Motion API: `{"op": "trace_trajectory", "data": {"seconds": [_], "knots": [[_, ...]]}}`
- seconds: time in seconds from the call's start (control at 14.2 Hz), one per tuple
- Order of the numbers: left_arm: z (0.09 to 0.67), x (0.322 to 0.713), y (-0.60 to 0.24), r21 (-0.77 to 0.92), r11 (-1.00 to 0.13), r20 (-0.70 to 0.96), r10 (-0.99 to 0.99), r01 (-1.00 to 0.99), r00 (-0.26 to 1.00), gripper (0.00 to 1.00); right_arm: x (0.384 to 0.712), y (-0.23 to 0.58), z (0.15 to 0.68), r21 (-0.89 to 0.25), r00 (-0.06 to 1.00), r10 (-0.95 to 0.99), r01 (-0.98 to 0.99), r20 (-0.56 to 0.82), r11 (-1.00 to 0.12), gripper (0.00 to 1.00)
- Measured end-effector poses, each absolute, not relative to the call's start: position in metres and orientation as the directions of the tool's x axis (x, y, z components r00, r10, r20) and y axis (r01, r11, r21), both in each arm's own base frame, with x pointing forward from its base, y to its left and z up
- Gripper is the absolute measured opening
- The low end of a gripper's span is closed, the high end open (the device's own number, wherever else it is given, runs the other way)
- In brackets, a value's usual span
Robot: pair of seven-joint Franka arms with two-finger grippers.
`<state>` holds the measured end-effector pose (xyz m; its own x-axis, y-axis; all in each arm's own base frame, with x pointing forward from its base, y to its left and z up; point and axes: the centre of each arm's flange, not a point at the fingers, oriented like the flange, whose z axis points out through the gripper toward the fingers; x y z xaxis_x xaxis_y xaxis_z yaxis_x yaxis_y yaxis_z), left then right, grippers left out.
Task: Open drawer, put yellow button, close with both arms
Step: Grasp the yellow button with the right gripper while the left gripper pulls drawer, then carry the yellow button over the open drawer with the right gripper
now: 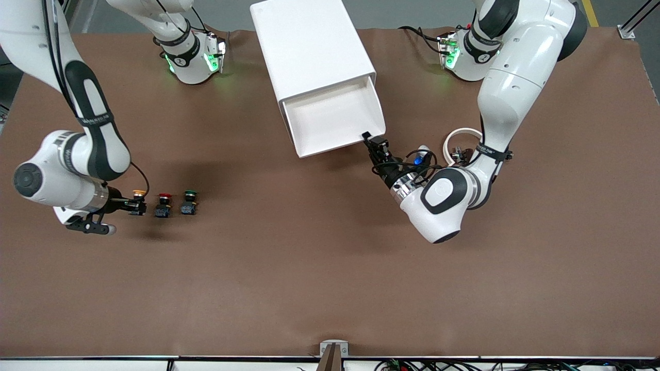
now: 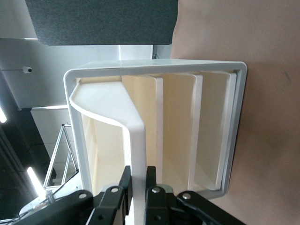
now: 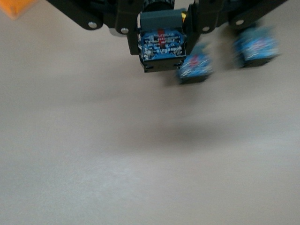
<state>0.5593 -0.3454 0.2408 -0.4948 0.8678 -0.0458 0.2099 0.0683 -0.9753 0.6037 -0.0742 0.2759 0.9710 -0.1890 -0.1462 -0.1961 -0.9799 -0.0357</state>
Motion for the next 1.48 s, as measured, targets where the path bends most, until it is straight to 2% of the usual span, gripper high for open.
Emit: {"op": "trace_trajectory", "data": {"seconds": [0.28,0.49,0.7,0.77,0.99,1.27,1.34,1.48], "knots": [[0.253,0.572,-0.342,-0.965,0.072,-0.069,0.856,0.251,-0.512,0.15,0.604,0.016,0.392,-0.012,0.915,-0.345,-0.355,-0.207,-0.935,0.41],[0.256,0.581,-0.335,-0.959,0.082,-0.077,0.845,0.271,-0.529,0.15,0.583,0.093,0.434,-0.029,0.851,-0.457,-0.480,-0.256,-0.877,0.41],[0.258,0.585,-0.333,-0.956,0.085,-0.084,0.839,0.282,-0.538,0.18,0.561,0.181,0.453,-0.006,0.795,-0.552,-0.572,-0.252,-0.820,0.41],[0.258,0.586,-0.332,-0.955,0.087,-0.085,0.837,0.285,-0.540,0.23,0.552,0.215,0.460,-0.003,0.779,-0.578,-0.597,-0.242,-0.802,0.41],[0.257,0.587,-0.332,-0.953,0.091,-0.086,0.834,0.289,-0.546,0.55,0.523,0.303,0.487,-0.030,0.763,-0.612,-0.631,-0.208,-0.775,0.41],[0.257,0.587,-0.332,-0.952,0.091,-0.087,0.833,0.291,-0.547,0.94,0.486,0.380,0.510,-0.090,0.728,-0.660,-0.681,-0.186,-0.727,0.41],[0.257,0.587,-0.332,-0.952,0.092,-0.087,0.832,0.291,-0.547,1.00,0.476,0.397,0.510,-0.101,0.718,-0.671,-0.693,-0.185,-0.714,0.41],[0.256,0.589,-0.332,-0.950,0.090,-0.095,0.829,0.300,-0.550,1.00,0.461,0.428,0.501,-0.114,0.702,-0.687,-0.710,-0.185,-0.695,0.41]]}}
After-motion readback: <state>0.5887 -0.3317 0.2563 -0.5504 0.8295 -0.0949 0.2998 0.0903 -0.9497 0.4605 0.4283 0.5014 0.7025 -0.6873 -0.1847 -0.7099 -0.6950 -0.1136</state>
